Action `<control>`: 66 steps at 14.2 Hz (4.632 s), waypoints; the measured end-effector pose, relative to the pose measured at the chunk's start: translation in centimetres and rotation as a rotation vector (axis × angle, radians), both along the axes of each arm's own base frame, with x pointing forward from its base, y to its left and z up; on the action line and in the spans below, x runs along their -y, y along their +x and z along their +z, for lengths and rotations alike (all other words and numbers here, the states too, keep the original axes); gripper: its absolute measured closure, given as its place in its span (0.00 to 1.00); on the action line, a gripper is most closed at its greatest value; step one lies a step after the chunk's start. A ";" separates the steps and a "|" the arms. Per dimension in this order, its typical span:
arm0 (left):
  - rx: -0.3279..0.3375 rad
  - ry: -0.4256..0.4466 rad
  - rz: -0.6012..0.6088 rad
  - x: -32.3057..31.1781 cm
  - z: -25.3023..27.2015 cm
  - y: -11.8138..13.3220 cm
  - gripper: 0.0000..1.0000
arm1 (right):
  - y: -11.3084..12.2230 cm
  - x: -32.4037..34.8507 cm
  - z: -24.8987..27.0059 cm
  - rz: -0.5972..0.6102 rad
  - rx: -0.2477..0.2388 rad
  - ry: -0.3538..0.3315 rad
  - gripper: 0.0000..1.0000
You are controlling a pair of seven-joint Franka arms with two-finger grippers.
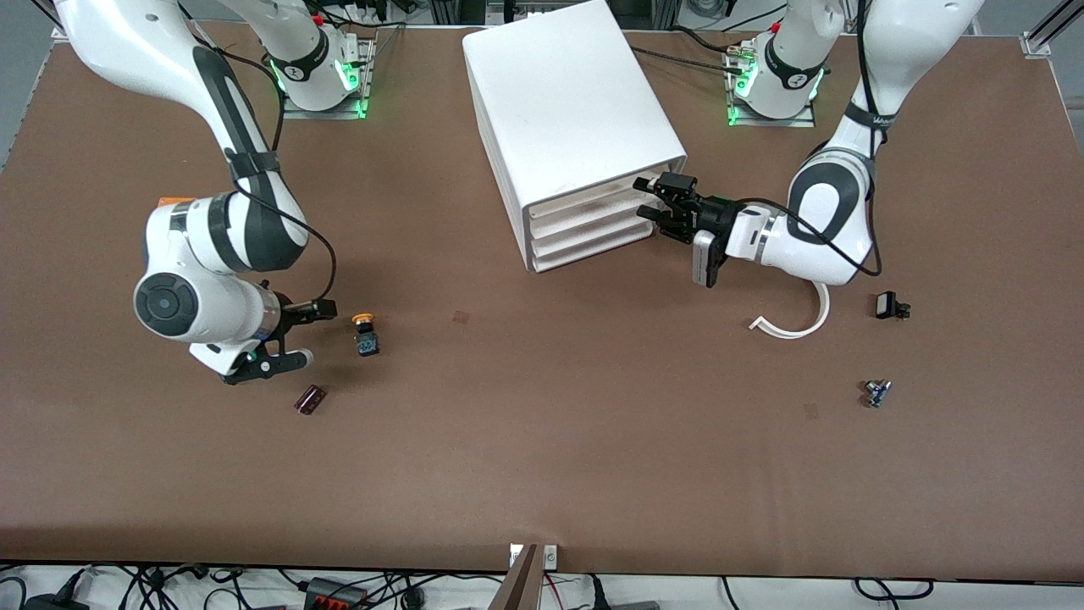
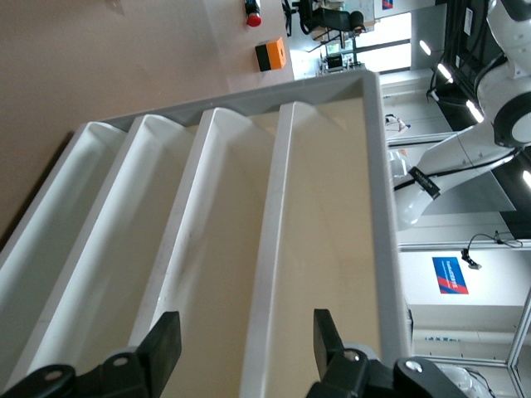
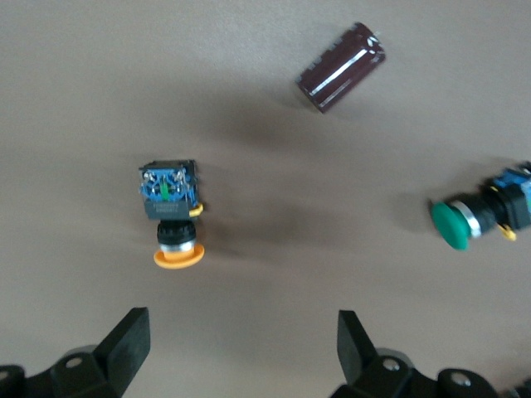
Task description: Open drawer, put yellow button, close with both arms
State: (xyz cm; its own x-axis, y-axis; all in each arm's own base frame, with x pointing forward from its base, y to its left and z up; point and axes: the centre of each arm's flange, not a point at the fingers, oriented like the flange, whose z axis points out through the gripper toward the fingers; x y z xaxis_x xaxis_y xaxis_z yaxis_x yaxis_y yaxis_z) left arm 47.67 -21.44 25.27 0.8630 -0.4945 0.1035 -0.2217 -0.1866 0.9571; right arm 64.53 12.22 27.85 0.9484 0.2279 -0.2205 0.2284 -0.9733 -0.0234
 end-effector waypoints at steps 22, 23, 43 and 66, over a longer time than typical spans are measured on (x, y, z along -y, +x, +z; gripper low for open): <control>0.207 0.031 -0.040 -4.3 1.4 10.4 0.84 | -0.7 -6.8 -9.7 0.091 0.037 0.008 0.59; 0.209 0.033 -0.040 -4.3 1.4 10.7 0.84 | -0.5 -6.8 -9.5 0.091 0.042 0.009 0.59; 0.168 1.178 0.135 -11.2 25.8 14.4 0.00 | -0.4 -25.6 21.2 0.312 0.327 0.125 0.59; 0.209 1.206 0.257 -13.6 29.7 15.9 0.00 | -18.1 -48.7 16.4 0.147 0.291 0.179 0.59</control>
